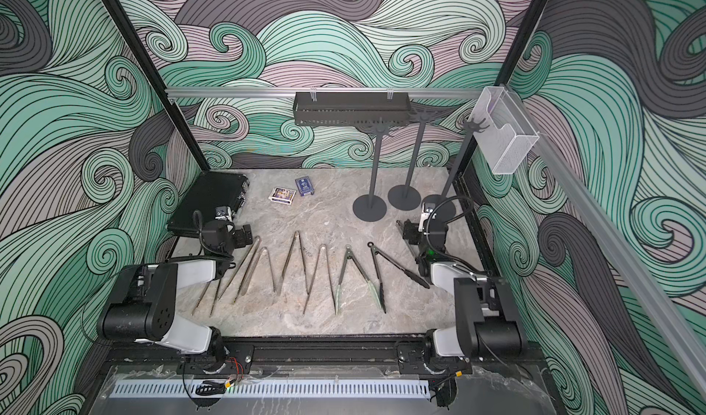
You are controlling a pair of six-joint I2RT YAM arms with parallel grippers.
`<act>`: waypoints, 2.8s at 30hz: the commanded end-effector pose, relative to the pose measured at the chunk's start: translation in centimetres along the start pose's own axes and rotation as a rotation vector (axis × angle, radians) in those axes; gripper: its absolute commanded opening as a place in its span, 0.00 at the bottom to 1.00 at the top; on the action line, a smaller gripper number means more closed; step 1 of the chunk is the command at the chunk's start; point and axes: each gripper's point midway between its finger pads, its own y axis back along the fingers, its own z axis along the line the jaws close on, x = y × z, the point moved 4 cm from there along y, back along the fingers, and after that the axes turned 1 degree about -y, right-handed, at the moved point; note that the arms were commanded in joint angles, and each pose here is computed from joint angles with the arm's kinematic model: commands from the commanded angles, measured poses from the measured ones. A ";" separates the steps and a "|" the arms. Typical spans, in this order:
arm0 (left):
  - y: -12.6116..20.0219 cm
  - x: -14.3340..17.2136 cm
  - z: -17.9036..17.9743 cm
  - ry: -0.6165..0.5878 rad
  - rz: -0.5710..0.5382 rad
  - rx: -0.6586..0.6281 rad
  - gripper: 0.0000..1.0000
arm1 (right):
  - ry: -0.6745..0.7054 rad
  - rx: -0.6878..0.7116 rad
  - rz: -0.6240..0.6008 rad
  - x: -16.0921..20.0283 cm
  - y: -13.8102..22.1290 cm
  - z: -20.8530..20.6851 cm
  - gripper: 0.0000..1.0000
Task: Hang food tongs on kitchen utensil racks
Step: Move the rack to the center of the board.
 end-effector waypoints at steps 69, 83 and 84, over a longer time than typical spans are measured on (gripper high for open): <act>14.3 -14.1 -9.7 0.129 -0.174 0.566 0.98 | 0.079 -0.506 -0.342 -16.9 -2.5 19.2 0.00; 16.6 -12.3 -3.9 0.301 -0.124 0.246 0.98 | 0.093 -0.763 -0.455 -19.2 4.4 28.6 0.00; 16.9 -12.1 -3.7 0.305 -0.119 0.241 0.98 | 0.099 -0.780 -0.455 -19.1 4.7 29.6 0.00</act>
